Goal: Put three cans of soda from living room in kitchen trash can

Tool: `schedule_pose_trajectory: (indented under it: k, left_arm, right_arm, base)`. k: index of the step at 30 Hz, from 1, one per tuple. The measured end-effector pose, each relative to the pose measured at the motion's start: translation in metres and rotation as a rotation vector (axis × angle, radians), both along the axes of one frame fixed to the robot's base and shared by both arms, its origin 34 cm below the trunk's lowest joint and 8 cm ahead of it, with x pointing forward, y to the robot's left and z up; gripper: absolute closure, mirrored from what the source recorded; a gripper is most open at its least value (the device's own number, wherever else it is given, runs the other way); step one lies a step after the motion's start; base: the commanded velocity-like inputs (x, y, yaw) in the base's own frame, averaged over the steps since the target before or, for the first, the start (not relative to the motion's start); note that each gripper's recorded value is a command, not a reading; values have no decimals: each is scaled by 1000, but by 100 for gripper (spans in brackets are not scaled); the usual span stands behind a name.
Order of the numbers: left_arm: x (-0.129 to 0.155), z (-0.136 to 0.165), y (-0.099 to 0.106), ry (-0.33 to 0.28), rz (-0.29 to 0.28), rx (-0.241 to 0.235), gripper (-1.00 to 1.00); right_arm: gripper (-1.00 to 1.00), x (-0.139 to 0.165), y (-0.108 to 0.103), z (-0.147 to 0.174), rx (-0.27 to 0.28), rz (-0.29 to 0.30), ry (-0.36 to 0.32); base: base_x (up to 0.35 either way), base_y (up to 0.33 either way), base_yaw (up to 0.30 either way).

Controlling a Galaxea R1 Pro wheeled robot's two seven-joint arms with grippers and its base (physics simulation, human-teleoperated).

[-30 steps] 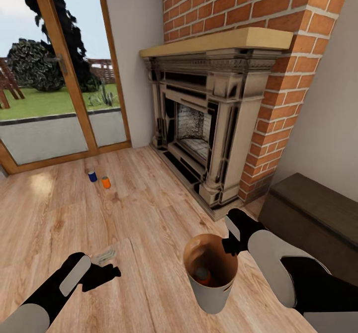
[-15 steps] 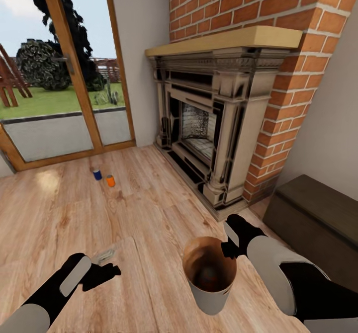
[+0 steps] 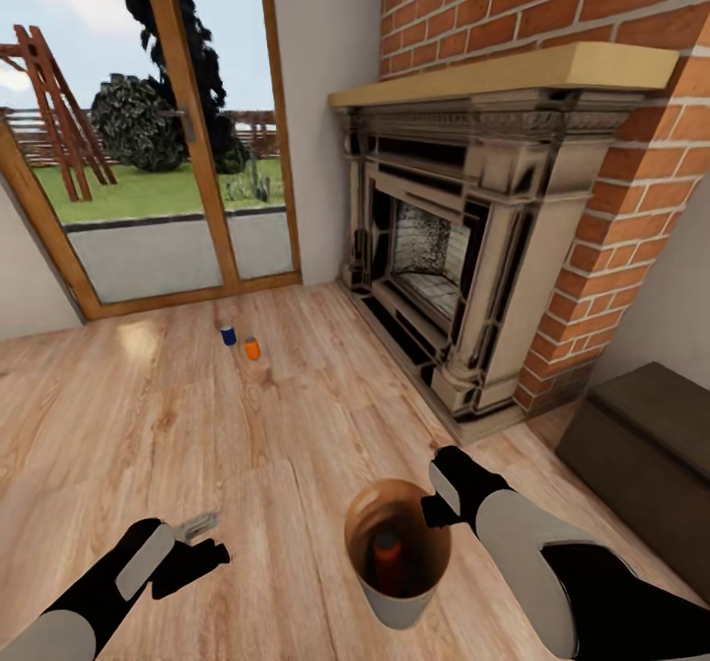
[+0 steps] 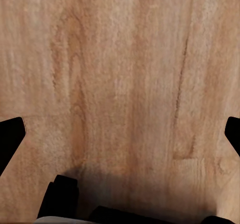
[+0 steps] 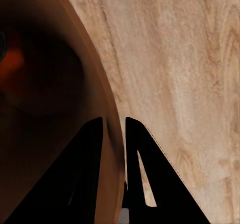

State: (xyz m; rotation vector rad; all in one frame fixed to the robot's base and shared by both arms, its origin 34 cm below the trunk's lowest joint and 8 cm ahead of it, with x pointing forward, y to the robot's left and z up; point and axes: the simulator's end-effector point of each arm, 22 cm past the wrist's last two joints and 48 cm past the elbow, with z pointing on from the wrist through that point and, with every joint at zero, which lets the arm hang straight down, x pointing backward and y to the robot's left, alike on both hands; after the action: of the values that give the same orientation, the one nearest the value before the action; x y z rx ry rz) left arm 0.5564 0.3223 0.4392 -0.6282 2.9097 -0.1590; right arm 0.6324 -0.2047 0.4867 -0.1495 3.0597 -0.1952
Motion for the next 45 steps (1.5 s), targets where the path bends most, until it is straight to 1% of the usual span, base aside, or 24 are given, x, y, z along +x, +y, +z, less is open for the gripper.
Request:
schedule_pose_trajectory:
  k: [2,7,13,19,25,38,42,45]
  left_arm:
    - [0,1,0,2,1,0,-100]
    - [-1,0,1,1,3,2,-100]
    - [1,0,1,-5,7,4,-100]
    - [2,0,2,-13,10,7,-100]
    - [2,-2,2,-11,11,8,-100]
    - [-1,-6,2,-1,10,7,-100]
    - [-2,-7,1,1,7,8,-100]
    - [-2,-7,1,1,4,9,-100]
  right_arm:
    - [100,-1,1,0,7,-6,3]
    - [100,-3,-2,-1,-11,8,5]
    - [100,-4,4,-3,5,2,7]
    - [100,-4,3,-3,-3,10,7]
    - [100,-5,5,-4,0,11,11]
    - [100,-8,9,-9,3,15,21]
    - [100,-8,12,-10,18,6,23]
    - [100,-8,10,-10,10,13,24]
  base:
    - [0,0,89]
    - [0,0,21]
    - [0,0,4]
    - [0,0,16]
    - [0,0,170]
    - [0,0,243]
    - [2,0,103]
    - [67,0,34]
